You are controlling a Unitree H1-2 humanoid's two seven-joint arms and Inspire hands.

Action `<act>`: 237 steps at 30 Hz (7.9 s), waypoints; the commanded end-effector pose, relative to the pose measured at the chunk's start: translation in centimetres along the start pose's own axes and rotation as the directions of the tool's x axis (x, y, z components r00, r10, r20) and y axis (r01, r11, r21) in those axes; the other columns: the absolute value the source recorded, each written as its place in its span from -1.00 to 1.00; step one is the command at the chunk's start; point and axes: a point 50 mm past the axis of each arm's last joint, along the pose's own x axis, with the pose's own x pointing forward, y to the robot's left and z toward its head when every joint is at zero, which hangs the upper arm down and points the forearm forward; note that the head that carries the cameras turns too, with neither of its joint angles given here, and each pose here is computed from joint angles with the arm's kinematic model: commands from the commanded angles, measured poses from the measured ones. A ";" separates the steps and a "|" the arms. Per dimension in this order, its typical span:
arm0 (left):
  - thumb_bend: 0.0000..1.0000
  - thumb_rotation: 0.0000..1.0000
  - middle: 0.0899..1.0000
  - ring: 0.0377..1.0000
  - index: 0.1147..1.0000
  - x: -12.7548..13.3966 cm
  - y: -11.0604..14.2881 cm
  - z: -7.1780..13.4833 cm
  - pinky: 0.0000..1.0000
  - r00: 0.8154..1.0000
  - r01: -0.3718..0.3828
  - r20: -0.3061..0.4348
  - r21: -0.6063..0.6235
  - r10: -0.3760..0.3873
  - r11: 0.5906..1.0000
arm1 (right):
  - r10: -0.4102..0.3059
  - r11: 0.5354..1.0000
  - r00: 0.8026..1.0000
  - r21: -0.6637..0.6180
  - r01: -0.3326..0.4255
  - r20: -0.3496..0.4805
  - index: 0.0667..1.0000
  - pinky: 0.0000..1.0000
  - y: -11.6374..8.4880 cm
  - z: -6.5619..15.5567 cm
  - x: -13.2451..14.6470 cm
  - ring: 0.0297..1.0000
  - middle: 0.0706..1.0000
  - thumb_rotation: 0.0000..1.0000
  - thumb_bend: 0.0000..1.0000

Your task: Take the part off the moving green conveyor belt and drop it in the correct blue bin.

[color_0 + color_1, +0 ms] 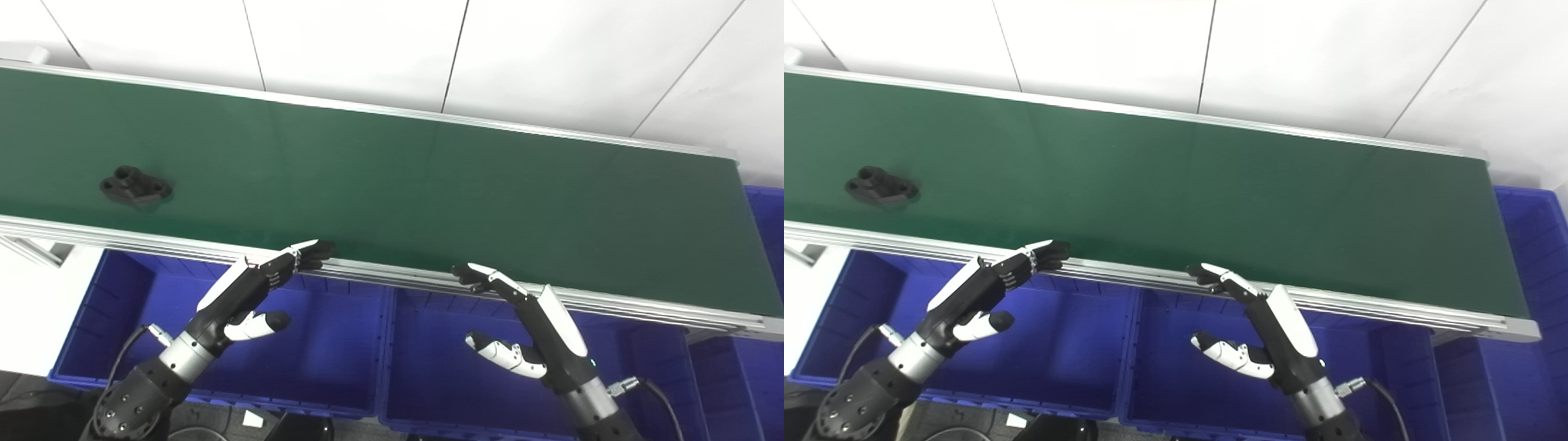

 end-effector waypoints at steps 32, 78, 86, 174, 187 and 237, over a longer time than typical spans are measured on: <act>0.61 0.51 0.64 0.59 0.56 1.0 -4.5 1.4 0.50 0.995 -0.060 0.075 -0.035 0.063 0.998 | -0.185 0.970 0.975 0.180 0.161 0.125 0.47 0.10 -2.4 4.5 3.7 0.33 0.46 0.03 -0.20; 0.55 0.41 0.59 0.53 0.48 -0.4 -4.6 0.8 0.39 0.994 -0.102 0.040 -0.066 0.104 0.993 | 0.151 0.949 0.979 -0.297 -0.105 0.137 0.60 0.20 -1.7 10.0 22.4 0.39 0.49 -0.22 0.25; 0.50 0.40 0.63 0.56 0.52 -1.4 -3.7 1.7 0.43 0.994 -0.075 0.070 -0.068 0.080 0.995 | 0.176 0.934 0.979 -0.332 -0.133 0.102 0.63 0.31 -0.3 10.8 25.0 0.48 0.54 -0.17 0.28; 0.41 0.50 0.69 0.63 0.59 -3.2 -1.7 4.2 0.55 0.971 -0.036 0.231 -0.133 0.067 0.990 | 0.180 0.762 0.975 -0.645 -0.054 0.131 -0.02 -0.28 -0.5 8.8 24.4 -0.23 -0.14 -1.00 0.04; 0.44 0.49 0.76 0.65 0.64 -2.9 -1.8 5.2 0.50 0.966 -0.060 0.242 -0.120 0.088 0.991 | 0.098 0.805 0.992 -0.593 -0.032 0.080 -0.01 -0.32 -4.5 10.9 17.7 -0.26 -0.16 -1.00 0.03; 0.48 0.58 0.68 0.65 0.61 -2.2 1.6 6.2 0.64 0.972 -0.082 0.212 -0.115 0.105 0.990 | 0.151 0.686 0.767 -0.493 -0.536 -0.624 -0.08 -0.20 -4.1 9.2 0.0 -0.06 -0.09 -0.99 0.03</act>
